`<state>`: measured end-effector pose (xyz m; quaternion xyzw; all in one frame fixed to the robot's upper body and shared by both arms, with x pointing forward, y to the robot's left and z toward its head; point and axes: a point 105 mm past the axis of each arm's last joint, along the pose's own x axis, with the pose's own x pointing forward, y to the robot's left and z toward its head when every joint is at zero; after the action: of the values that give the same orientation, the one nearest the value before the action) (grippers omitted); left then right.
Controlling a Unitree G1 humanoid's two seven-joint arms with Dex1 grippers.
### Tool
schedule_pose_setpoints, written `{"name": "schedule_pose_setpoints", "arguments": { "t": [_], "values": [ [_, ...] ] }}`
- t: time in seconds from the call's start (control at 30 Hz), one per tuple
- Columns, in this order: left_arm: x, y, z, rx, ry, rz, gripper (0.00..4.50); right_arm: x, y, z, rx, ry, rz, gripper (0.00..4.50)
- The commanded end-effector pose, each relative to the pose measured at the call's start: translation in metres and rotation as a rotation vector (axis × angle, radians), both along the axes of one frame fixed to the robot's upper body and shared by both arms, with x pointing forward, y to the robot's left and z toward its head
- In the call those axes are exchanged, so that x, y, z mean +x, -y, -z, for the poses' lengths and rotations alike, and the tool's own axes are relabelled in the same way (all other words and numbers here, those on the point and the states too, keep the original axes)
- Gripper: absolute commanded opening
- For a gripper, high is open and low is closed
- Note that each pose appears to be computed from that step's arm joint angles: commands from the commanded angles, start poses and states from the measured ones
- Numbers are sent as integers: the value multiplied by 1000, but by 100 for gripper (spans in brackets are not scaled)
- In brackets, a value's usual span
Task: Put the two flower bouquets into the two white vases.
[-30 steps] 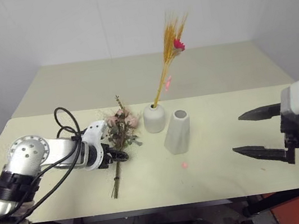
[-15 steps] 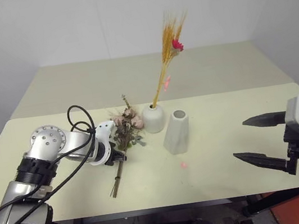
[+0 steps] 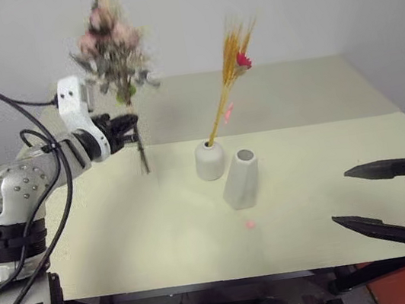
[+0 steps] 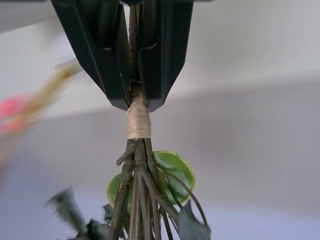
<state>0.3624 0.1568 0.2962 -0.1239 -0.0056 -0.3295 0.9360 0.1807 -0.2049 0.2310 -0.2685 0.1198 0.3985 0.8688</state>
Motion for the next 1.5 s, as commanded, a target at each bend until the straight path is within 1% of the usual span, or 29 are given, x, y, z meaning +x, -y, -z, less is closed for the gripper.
{"name": "schedule_pose_setpoints", "arguments": {
  "t": [0.03, 0.1, 0.23, 0.27, 0.4, 0.5, 0.57, 0.7, 0.87, 1.03, 1.2, 1.3, 1.5],
  "values": [
    [-32, 26, -46, -146, 245, 312, 1, 2, 14, -8, -30, 40, 62, 450],
    [-40, 48, -51, -181, 316, 462, 1, 2, 18, -6, -33, 35, 86, 450],
    [-44, 85, -44, -177, 391, 637, 1, -1, 21, -4, -32, 42, 114, 450],
    [-45, 91, -41, -167, 416, 663, 1, -2, 22, -4, -30, 43, 120, 450],
    [-38, 118, -31, -177, 418, 757, 1, -9, 24, -3, -32, 54, 161, 450],
    [-32, 134, -17, -106, 440, 785, 1, -14, 23, -4, -31, 73, 184, 450],
    [-30, 140, -15, -101, 439, 804, 1, -17, 24, -4, -34, 79, 204, 450],
    [-30, 146, -10, -64, 459, 843, 1, -24, 25, -1, -40, 78, 235, 450],
    [-27, 147, -7, -55, 455, 846, 1, -28, 26, 0, -42, 82, 252, 450],
    [-22, 147, -7, -57, 455, 807, 1, -25, 25, 1, -42, 83, 254, 450],
    [-18, 144, -19, -134, 445, 772, 1, -20, 24, 1, -40, 86, 245, 450],
    [-14, 147, -13, -81, 443, 754, 1, -18, 24, 2, -42, 84, 242, 450],
    [-22, 148, -5, -75, 427, 798, 1, -16, 23, 4, -49, 79, 238, 450]
  ]
}}
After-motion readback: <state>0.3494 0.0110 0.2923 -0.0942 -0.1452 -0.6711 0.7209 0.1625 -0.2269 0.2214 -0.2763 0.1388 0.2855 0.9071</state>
